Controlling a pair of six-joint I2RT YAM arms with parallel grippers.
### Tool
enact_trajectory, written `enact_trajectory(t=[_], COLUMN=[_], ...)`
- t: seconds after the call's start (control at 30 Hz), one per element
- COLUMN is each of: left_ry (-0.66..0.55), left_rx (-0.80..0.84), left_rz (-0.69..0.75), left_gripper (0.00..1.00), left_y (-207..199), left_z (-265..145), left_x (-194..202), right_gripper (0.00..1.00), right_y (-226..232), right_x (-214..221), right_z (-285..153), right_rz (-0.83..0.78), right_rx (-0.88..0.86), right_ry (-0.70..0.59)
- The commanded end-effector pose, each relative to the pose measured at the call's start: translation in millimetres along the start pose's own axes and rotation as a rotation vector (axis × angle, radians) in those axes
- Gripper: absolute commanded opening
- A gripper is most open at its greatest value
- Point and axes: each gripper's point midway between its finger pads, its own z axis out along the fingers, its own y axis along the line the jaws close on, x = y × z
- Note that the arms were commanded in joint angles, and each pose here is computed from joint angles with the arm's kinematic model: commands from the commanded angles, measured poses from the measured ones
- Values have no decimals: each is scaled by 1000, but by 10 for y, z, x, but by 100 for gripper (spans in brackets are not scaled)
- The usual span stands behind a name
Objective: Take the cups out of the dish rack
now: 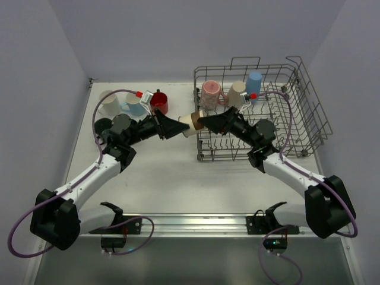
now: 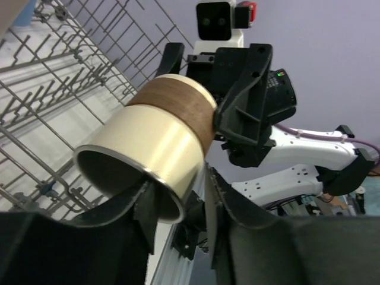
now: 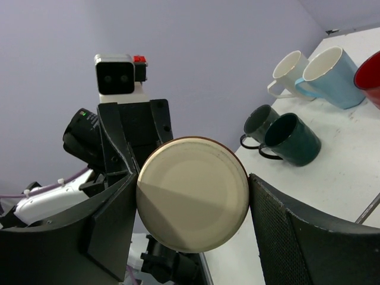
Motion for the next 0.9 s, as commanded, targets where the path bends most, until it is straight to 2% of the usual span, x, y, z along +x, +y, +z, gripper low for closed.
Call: enact_trajectory(t=[0.0, 0.03, 0.1, 0.13, 0.17, 0.2, 0.3, 0.33, 0.37, 0.4, 0.43, 0.47, 0.53, 0.63, 0.8, 0.87], left_ry=[-25, -31, -35, -46, -53, -62, -88, -98, -96, -95, -152, -114, -114, -72, 143, 186], left_rx=[71, 76, 83, 89, 88, 84, 4, -101, -168, -232, -318, -407, -544, -701, -932, -1028], left_rz=[44, 50, 49, 56, 62, 73, 136, 127, 188, 208, 252, 272, 287, 328, 348, 373], left_gripper=[36, 34, 23, 17, 7, 0, 0, 0, 0, 0, 0, 0, 0, 0, 0, 0], left_y=[-217, -229, -243, -259, -262, -267, -163, -31, 78, 193, 243, 416, 642, 957, 1711, 1912], left_z=[34, 41, 54, 56, 57, 58, 91, 112, 113, 122, 117, 57, -19, -76, -140, -253], left_x=[-98, -115, -130, -154, -170, -193, -314, -409, -464, -514, -744, -700, -796, -860, -621, -597], right_gripper=[43, 43, 43, 44, 45, 53, 75, 91, 98, 99, 99, 99, 99, 99, 99, 99], right_y=[103, 96, 50, 32, 16, -10, -72, -120, -154, -234, -279, -272, -430, -598, -651, -658], right_x=[-32, -24, 19, 36, 44, 61, 96, 117, 135, 152, 164, 148, 181, 178, 152, 114], right_z=[38, 50, 64, 62, 63, 61, 40, 26, 20, 8, -21, -50, -110, -258, -503, -558], right_rz=[12, 22, 38, 50, 53, 58, 62, 60, 58, 66, 59, 32, 6, -44, -142, -187], right_rx=[-72, -74, -74, -73, -70, -64, -44, -21, -3, 38, 60, 71, 157, 278, 397, 424], right_ry=[-10, -4, 8, 11, 13, 16, 18, 24, 29, 29, 26, 18, 22, 7, 6, 1])
